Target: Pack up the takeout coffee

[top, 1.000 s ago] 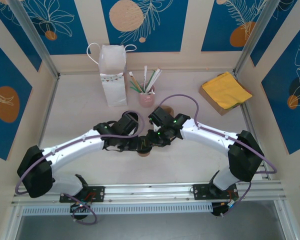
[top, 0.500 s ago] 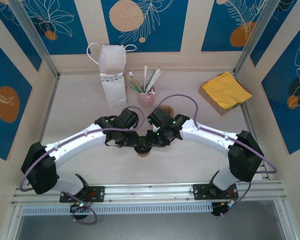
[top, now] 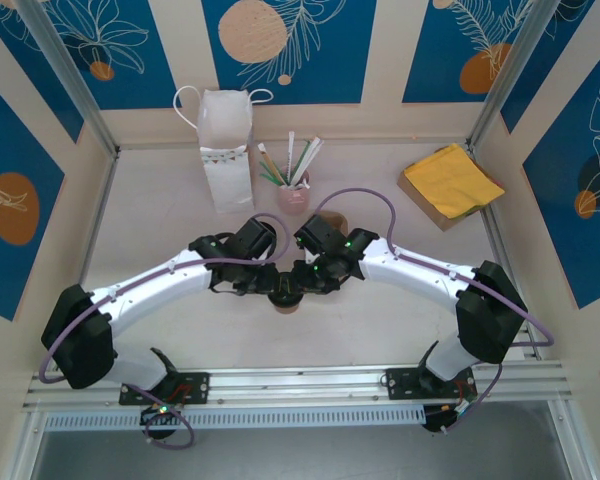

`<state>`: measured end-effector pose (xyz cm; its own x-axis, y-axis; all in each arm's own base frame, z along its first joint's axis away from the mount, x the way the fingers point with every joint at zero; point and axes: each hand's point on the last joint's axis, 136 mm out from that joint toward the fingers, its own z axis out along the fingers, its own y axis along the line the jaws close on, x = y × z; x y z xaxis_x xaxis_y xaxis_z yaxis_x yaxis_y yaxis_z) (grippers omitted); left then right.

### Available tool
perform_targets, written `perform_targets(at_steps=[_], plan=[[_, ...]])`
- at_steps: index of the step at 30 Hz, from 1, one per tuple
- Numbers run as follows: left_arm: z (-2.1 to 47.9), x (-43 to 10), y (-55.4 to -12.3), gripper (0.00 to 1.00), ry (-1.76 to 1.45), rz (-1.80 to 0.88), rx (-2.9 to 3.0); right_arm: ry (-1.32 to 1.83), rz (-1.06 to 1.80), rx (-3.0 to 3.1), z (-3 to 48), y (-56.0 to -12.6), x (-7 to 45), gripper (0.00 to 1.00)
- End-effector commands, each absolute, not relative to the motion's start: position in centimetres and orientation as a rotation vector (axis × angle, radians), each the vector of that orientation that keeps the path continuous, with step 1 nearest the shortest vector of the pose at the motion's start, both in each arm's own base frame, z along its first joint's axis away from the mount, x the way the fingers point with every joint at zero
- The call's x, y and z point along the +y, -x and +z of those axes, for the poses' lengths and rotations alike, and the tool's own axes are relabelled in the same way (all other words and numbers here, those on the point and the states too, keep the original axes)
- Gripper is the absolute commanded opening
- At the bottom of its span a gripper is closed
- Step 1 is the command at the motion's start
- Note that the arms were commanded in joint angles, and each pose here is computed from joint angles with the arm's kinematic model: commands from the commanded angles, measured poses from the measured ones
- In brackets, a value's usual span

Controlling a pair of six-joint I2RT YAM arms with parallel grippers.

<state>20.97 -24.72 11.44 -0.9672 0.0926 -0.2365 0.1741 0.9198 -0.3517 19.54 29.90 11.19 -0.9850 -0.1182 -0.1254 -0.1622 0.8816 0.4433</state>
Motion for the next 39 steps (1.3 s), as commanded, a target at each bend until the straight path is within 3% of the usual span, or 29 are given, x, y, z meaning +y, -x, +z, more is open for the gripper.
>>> perform_targets(at_steps=[1,5,16,28,39], plan=[[9.2,-22.9,-20.2,0.22,-0.179,-0.432,2.943,0.244,0.492,3.096,8.7,-17.4,27.2,0.29],[9.7,-23.1,-20.4,0.24,-0.179,-0.429,2.936,0.246,0.530,3.060,10.2,-18.0,27.7,0.30],[9.3,-23.5,-20.4,0.24,-0.182,-0.446,2.950,0.206,0.622,3.009,12.7,-18.3,28.5,0.45],[9.1,-23.7,-20.4,0.24,-0.186,-0.452,2.953,0.242,0.701,3.039,12.4,-17.2,29.9,0.46],[8.6,-23.6,-20.2,0.24,-0.186,-0.449,2.967,0.223,0.620,3.128,9.2,-16.5,28.8,0.33]])
